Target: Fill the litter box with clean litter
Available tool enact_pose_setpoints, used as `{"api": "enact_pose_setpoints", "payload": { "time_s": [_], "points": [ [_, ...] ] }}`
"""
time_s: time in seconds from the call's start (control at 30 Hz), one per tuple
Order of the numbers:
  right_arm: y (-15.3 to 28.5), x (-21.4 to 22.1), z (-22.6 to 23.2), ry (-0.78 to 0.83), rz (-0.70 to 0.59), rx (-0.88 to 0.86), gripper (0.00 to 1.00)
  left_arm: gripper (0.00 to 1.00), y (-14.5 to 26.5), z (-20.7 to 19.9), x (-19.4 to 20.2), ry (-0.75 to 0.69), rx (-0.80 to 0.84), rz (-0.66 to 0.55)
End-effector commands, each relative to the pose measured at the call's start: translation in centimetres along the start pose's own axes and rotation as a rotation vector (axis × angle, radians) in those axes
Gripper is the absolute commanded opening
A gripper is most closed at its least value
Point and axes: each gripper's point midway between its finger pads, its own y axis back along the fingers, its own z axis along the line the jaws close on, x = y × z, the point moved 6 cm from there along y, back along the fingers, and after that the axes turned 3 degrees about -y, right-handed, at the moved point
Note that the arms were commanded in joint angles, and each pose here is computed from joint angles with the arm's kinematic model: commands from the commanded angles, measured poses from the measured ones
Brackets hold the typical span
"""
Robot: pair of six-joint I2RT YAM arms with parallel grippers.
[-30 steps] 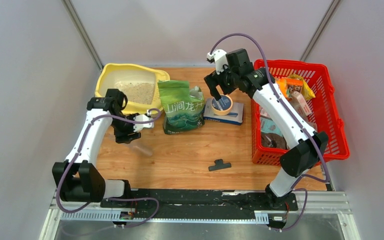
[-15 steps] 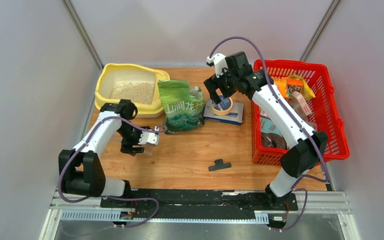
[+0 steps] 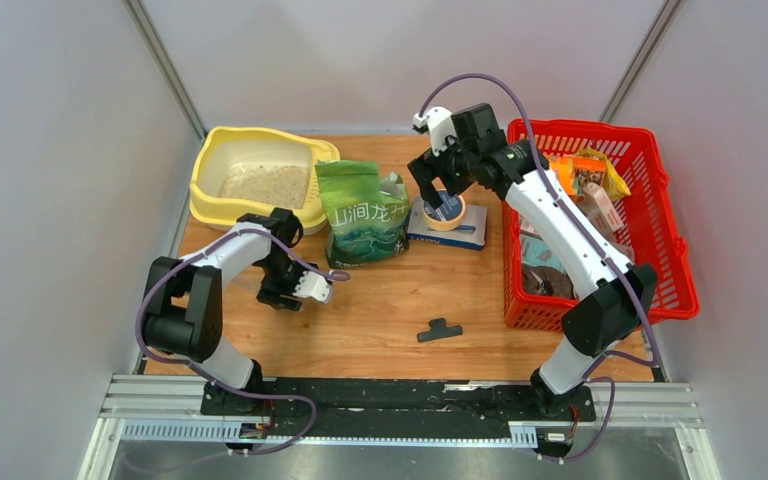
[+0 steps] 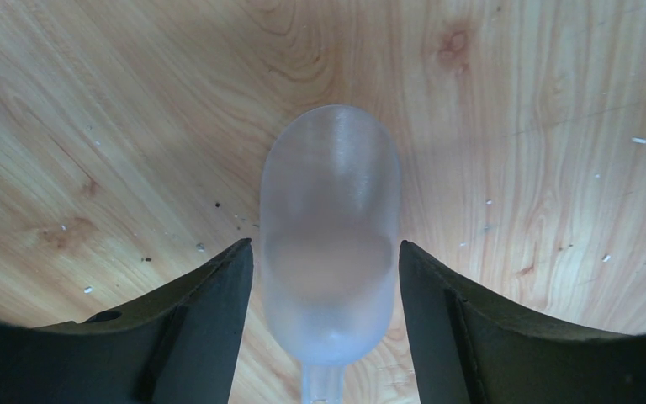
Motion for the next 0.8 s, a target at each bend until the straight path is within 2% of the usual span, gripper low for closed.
{"api": "enact_pose_setpoints", "payload": {
  "time_s": [0.0,0.3,0.53,0.57,0.67,0.77],
  "points": [
    [1.6,-1.2,0.0,0.033,-0.071,0.01,0.95,0.72,-0.2,1.3,0.0,-0.048,-0.03,0.012],
    [1.4,-1.3,0.0,0.034,-0.071,0.007,0.95,0.61,-1.5,0.4,-0.3,-0.053,0.086,0.05],
    [1.2,-1.4,0.1,0.034,-0.07,-0.001,0.95,0.63,-1.5,0.4,-0.6,-0.002,0.111,0.047],
    [1.2,-1.4,0.0,0.033,-0.069,0.0,0.95,0.66,-1.5,0.2,-0.6,-0.003,0.121,0.051],
    [1.3,-1.5,0.0,0.034,-0.074,0.001,0.95,0.69,-1.5,0.2,-0.7,-0.002,0.12,0.06],
    [1.3,-1.5,0.0,0.036,-0.074,0.0,0.95,0.68,-1.5,0.3,-0.7,-0.005,0.125,0.075]
  ]
}}
